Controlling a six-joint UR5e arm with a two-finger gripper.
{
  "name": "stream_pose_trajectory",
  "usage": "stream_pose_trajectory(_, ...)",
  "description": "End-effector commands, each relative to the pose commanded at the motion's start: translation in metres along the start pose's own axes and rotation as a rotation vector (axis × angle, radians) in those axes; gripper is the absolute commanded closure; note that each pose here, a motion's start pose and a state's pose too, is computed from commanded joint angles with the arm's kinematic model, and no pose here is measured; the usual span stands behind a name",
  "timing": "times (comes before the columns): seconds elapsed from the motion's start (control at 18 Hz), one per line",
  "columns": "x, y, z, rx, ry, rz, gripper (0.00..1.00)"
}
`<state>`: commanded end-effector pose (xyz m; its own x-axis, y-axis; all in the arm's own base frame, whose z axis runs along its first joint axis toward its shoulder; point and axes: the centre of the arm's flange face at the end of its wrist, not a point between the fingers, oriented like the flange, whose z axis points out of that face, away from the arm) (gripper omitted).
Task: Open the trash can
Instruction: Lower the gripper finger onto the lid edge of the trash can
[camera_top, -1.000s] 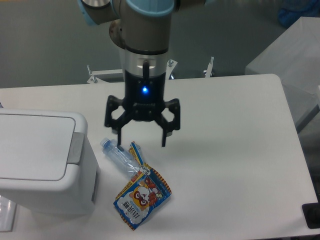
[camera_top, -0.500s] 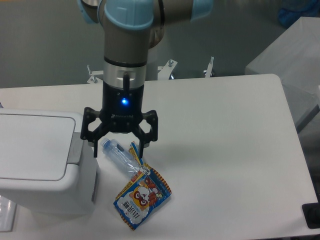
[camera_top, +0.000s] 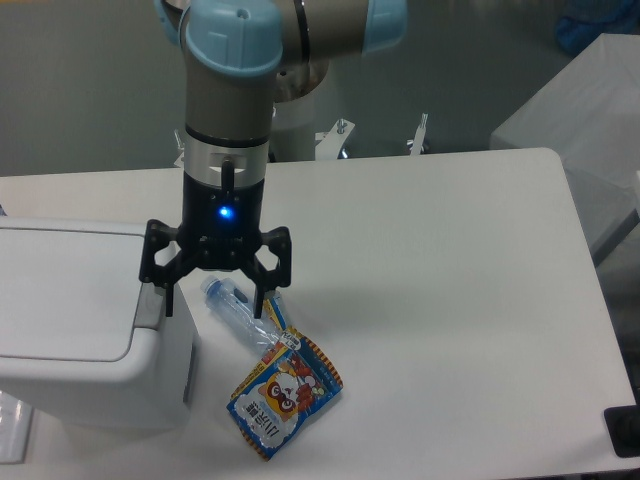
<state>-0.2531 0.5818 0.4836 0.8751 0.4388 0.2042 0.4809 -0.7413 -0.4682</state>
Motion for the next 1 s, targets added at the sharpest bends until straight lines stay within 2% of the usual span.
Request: stream_pose_trajectory(1.0,-0.0002,0.0012,0.0045,-0.008,0.001,-0.001,0.00)
